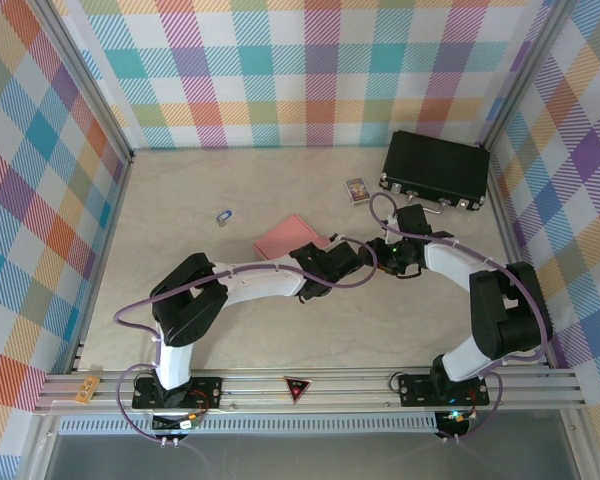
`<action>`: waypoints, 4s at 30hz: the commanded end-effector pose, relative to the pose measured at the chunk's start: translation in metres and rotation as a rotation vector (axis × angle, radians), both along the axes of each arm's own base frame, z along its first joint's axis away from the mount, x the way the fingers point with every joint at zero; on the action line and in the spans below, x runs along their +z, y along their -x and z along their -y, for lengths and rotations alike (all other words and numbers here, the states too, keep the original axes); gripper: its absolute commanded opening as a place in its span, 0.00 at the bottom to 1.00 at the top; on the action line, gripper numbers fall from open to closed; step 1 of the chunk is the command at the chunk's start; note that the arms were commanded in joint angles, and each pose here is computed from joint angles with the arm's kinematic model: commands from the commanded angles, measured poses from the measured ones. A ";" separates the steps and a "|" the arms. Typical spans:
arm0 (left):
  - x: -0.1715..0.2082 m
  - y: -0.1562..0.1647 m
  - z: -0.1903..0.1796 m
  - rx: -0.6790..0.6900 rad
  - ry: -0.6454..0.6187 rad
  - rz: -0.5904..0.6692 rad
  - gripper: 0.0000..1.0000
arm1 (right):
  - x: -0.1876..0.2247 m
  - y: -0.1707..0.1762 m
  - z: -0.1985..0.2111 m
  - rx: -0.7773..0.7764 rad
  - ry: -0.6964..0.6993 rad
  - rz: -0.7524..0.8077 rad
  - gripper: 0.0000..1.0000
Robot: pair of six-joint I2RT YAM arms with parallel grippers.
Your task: Fold the paper box
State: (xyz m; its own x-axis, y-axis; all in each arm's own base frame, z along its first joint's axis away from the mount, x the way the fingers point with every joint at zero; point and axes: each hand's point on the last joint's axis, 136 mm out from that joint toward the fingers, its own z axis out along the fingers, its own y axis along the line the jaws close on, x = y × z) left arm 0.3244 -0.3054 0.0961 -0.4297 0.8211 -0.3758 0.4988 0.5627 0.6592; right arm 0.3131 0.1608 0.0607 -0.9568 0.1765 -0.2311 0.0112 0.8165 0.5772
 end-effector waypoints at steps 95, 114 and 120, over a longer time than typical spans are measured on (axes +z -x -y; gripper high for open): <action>0.049 -0.045 -0.017 0.039 0.142 -0.127 0.00 | -0.051 -0.059 -0.095 -0.173 -0.177 -0.184 0.46; 0.061 -0.069 -0.031 0.029 0.182 -0.150 0.05 | -0.053 -0.061 -0.091 -0.173 -0.135 -0.198 0.46; 0.065 -0.073 -0.033 0.038 0.204 -0.143 0.07 | -0.052 -0.063 -0.092 -0.169 -0.127 -0.198 0.46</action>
State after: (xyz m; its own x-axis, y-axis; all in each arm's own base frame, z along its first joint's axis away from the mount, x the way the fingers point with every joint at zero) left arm 0.3891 -0.2771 0.1363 -0.5234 0.7455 -0.4126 0.5837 0.6665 0.4637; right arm 0.3850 0.2617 0.0324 -0.9349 0.3527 -0.0392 0.2200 0.6628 0.7158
